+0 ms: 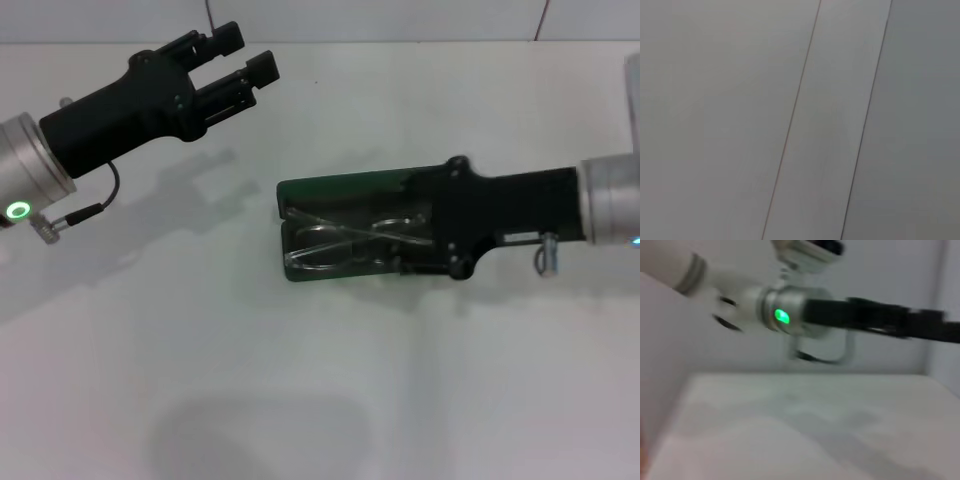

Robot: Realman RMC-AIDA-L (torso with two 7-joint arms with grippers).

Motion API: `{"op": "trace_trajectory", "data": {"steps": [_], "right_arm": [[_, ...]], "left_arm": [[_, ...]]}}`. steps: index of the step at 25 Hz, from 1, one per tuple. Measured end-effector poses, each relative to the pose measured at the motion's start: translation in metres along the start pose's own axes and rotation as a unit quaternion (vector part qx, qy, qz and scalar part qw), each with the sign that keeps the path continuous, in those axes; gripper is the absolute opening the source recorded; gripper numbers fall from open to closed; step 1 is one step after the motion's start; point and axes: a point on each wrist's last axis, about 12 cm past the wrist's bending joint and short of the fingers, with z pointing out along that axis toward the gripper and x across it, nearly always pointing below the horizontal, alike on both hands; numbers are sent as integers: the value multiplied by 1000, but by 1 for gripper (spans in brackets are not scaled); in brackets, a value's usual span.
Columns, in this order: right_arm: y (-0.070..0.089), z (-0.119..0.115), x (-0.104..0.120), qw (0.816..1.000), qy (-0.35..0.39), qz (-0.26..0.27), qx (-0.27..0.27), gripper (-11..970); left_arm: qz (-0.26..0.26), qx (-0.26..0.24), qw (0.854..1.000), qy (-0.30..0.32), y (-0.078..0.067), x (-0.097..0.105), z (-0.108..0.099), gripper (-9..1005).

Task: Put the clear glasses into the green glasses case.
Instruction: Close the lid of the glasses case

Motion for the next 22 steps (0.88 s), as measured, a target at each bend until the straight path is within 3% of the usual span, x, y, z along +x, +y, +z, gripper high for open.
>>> {"op": "trace_trajectory", "data": {"steps": [6,11,14,16,18,19,20,22], "right_arm": [[1,45,2,998,15,-18,-53,466],[7,71,0,997,34,-54,-38,465],[5,75,-3,997,48,-60,-21,465],[4,72,-5,997,47,-58,-17,464],[-1,50,-12,998,27,-45,-22,463],[-6,23,-15,999,9,-36,-18,463],[-6,23,-15,999,9,-36,-18,462],[-9,-1,-12,999,3,-33,-4,461]], "left_arm": [[2,7,1000,-1,0,-2,9,696],[1,5,1000,1,-1,0,8,696],[-1,2,1000,2,-2,2,5,696],[-4,-2,1000,2,-2,4,2,696],[-6,-5,1000,3,-2,6,-1,696],[-6,-6,1000,3,-2,6,-3,697],[-7,-7,1000,4,-3,7,-4,697],[-4,-7,1000,3,-3,7,-4,697]]}}
